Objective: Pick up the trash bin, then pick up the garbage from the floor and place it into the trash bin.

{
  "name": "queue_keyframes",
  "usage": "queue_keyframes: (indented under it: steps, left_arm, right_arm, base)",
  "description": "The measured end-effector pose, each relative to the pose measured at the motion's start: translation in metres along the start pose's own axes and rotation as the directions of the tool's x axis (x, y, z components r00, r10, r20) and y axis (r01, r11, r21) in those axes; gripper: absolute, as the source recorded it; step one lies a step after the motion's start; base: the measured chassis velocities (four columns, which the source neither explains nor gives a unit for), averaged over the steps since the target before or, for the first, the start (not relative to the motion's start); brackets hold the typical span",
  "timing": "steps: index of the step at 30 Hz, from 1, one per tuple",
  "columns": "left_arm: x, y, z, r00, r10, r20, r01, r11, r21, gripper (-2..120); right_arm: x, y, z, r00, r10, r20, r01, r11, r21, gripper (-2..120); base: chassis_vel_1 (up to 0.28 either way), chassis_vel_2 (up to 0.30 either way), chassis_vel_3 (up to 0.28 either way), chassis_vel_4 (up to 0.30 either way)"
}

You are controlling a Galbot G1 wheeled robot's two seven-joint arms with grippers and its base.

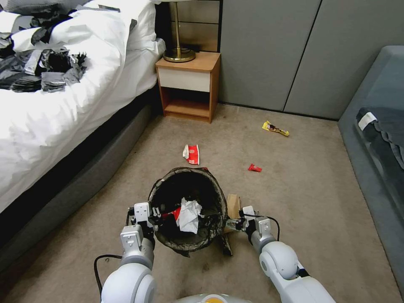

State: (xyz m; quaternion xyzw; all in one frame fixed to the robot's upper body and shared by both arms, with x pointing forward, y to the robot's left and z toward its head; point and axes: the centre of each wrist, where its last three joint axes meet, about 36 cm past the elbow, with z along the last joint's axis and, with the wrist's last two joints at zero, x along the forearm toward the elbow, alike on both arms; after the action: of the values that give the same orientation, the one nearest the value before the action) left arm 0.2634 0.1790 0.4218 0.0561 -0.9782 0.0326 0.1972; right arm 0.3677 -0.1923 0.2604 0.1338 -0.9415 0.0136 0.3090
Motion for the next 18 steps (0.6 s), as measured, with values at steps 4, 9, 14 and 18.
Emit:
queue_keyframes:
  steps: [4, 9, 14, 18]
  left_arm:
    - [0.000, 0.000, 0.000, 1.000, -0.001, -0.001, 0.001, 1.000, -0.002, 0]
    - [0.000, 0.001, 0.001, 1.000, -0.004, -0.002, 0.004, 1.000, -0.003, 0]
    - [0.000, 0.002, 0.001, 1.000, -0.005, -0.002, 0.005, 1.000, -0.003, 0]
    - [0.000, 0.001, 0.001, 1.000, -0.005, -0.003, 0.005, 1.000, 0.000, 0]
  right_arm:
    - [-0.014, -0.006, 0.003, 1.000, 0.014, -0.011, -0.015, 1.000, -0.010, 100]
    - [-0.030, -0.015, 0.010, 0.999, 0.040, -0.020, -0.040, 0.999, -0.023, 100]
    - [-0.039, -0.022, 0.015, 0.999, 0.046, -0.021, -0.047, 0.998, -0.033, 100]
    - [-0.046, -0.024, 0.021, 0.999, 0.043, -0.026, -0.044, 0.998, -0.044, 98]
  base:
    - [0.000, 0.000, 0.000, 0.000]
    - [0.000, 0.000, 0.000, 0.000]
    - [0.000, 0.000, 0.000, 0.000]
    - [0.000, 0.000, 0.000, 0.000]
